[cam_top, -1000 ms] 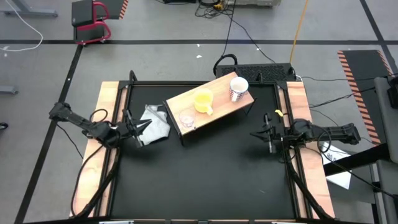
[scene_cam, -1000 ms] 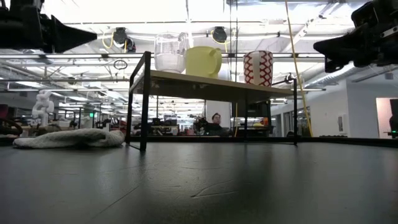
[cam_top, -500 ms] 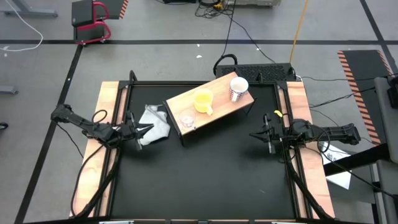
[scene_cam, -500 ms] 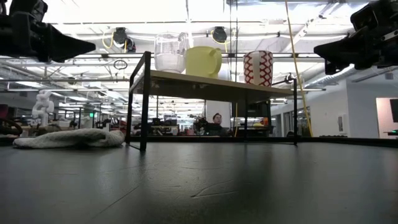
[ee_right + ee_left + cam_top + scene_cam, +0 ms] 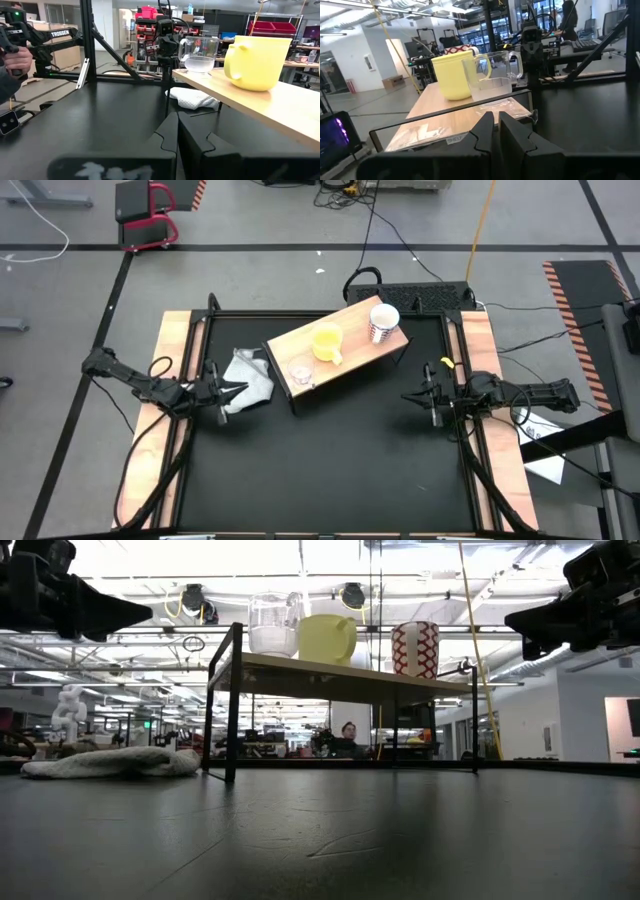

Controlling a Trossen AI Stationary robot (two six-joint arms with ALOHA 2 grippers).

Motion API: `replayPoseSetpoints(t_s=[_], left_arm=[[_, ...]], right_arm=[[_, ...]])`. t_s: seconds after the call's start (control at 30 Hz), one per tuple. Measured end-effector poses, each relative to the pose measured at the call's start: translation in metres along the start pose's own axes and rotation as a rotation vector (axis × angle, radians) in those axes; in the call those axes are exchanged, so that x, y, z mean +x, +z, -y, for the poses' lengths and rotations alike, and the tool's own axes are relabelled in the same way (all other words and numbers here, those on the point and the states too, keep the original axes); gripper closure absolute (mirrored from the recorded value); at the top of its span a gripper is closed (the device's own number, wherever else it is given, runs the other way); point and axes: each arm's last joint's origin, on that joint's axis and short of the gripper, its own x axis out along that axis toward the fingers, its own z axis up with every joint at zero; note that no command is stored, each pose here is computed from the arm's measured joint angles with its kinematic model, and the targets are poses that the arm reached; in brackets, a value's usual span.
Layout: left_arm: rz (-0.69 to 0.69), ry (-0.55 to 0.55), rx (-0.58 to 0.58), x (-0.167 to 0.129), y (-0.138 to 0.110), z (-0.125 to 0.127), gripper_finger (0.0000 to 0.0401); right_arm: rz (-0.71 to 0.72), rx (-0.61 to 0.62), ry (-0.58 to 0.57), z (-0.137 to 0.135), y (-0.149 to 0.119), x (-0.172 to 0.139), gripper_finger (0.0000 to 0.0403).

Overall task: Stack small to large cups/mugs on shelf
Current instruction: Return to Home Position

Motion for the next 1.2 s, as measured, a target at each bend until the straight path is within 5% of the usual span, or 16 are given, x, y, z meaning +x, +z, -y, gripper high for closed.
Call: replayPoseSetpoints(t_s=[1.2], left_arm=[[-0.009, -0.002, -0.016, 0.0001, -0.0010, 0.0003, 0.0370]], right_arm=[[-0.001, -0.019, 0.000, 0.0000, -0.0001, 0.0000, 0.0403]])
